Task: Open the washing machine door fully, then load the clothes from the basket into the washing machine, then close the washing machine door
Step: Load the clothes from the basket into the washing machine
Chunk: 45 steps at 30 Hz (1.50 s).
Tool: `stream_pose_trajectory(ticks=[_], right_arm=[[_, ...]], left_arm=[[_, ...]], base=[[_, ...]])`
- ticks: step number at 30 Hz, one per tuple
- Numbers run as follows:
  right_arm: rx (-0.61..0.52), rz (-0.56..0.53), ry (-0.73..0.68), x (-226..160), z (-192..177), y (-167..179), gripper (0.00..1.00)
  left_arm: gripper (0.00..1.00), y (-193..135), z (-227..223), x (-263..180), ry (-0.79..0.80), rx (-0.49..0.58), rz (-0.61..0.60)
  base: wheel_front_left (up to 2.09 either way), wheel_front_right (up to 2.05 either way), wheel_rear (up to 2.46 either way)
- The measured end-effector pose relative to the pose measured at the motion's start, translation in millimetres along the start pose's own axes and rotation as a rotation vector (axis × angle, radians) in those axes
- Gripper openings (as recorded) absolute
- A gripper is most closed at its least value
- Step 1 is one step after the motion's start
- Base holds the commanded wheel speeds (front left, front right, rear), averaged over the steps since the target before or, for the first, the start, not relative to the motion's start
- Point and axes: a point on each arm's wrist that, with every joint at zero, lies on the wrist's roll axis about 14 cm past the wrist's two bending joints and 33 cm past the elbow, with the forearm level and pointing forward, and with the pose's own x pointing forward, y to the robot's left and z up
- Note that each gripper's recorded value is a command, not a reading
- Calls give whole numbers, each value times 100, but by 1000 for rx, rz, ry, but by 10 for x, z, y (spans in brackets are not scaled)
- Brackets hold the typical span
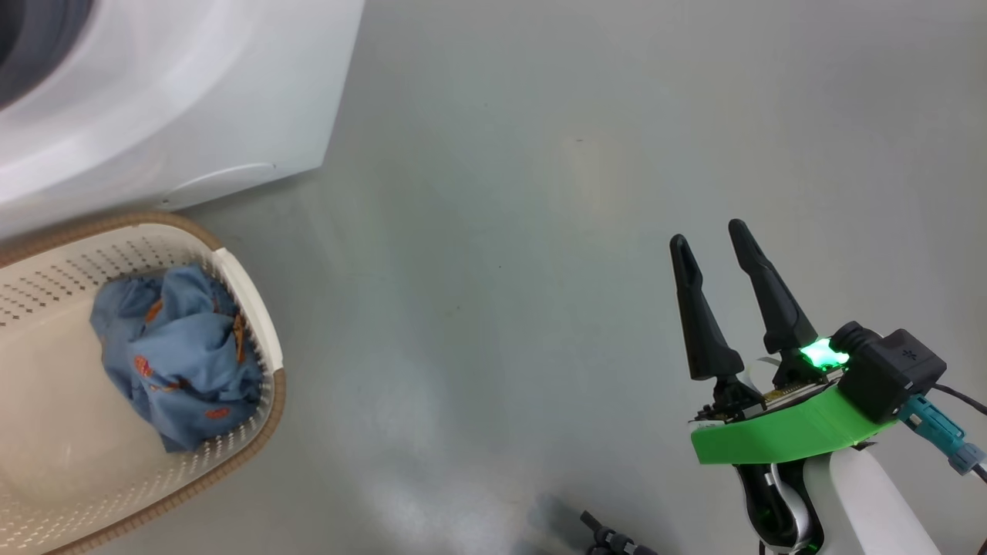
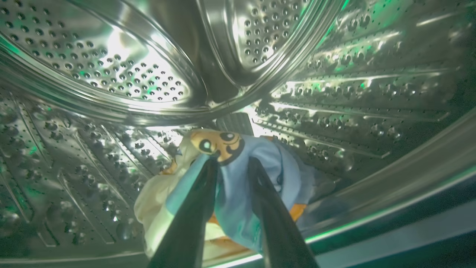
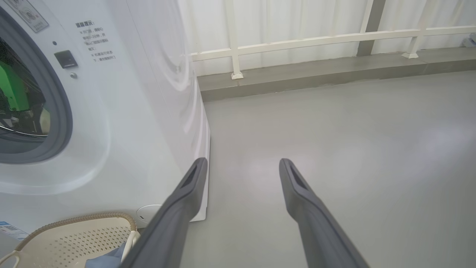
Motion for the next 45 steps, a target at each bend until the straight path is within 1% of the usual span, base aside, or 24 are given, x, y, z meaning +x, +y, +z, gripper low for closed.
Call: stream_pose_trajectory(ticks=[1,2,4,5,6,7,8,12,21,24,26,27,30,36,38,41,45], right_arm=[[1,1,-2,0,5,4,100],[2,3,-3,0,9,10,100],[4,6,-4,2,9,20,100],[5,7,-4,2,10,22,100],[6,8,-5,2,12,25,100],[6,8,-6,2,15,26,100],[6,8,-6,2,15,26,100],[8,10,-6,7,11,32,100],[15,24,-12,31,18,74,100],[13,28,-17,40,32,84,100],[7,29,-23,48,49,83,100],[4,29,-26,53,58,79,100],[7,37,-32,66,70,102,100],[3,53,-42,81,96,151,100],[4,58,-48,84,115,166,100],[-9,67,-59,86,149,184,100],[-12,71,-81,95,218,193,100]], left_arm=[[38,-5,-42,-10,33,-2,-6],[45,-10,-84,-21,64,-7,-11],[52,-7,-152,-41,109,-9,-14],[61,-9,-178,-49,126,-13,-19],[78,-11,-203,-57,142,-17,-23],[91,-15,-234,-68,160,-21,-28],[100,-19,-272,-77,174,-24,-30],[100,-21,-348,-98,194,-33,-35],[100,-12,-217,-140,127,-85,-37],[100,-56,-222,-180,98,-147,-45],[100,-93,-227,-217,69,-220,-46],[100,-104,-219,-233,53,-238,-45],[100,-91,-188,-283,4,-259,-49],[100,-26,-214,-385,-48,-266,-35],[100,-38,-219,-432,-67,-287,-31],[100,-70,-221,-504,-88,-289,-37],[100,-122,-132,-621,-136,-314,-45]], base=[[0,0,0],[0,0,0],[0,0,0],[0,0,0],[0,0,0],[0,0,0],[0,0,0],[0,0,0],[0,0,0],[0,0,0],[0,0,0],[0,0,0],[0,0,0],[0,0,0],[0,0,0],[0,0,0],[0,0,0]])
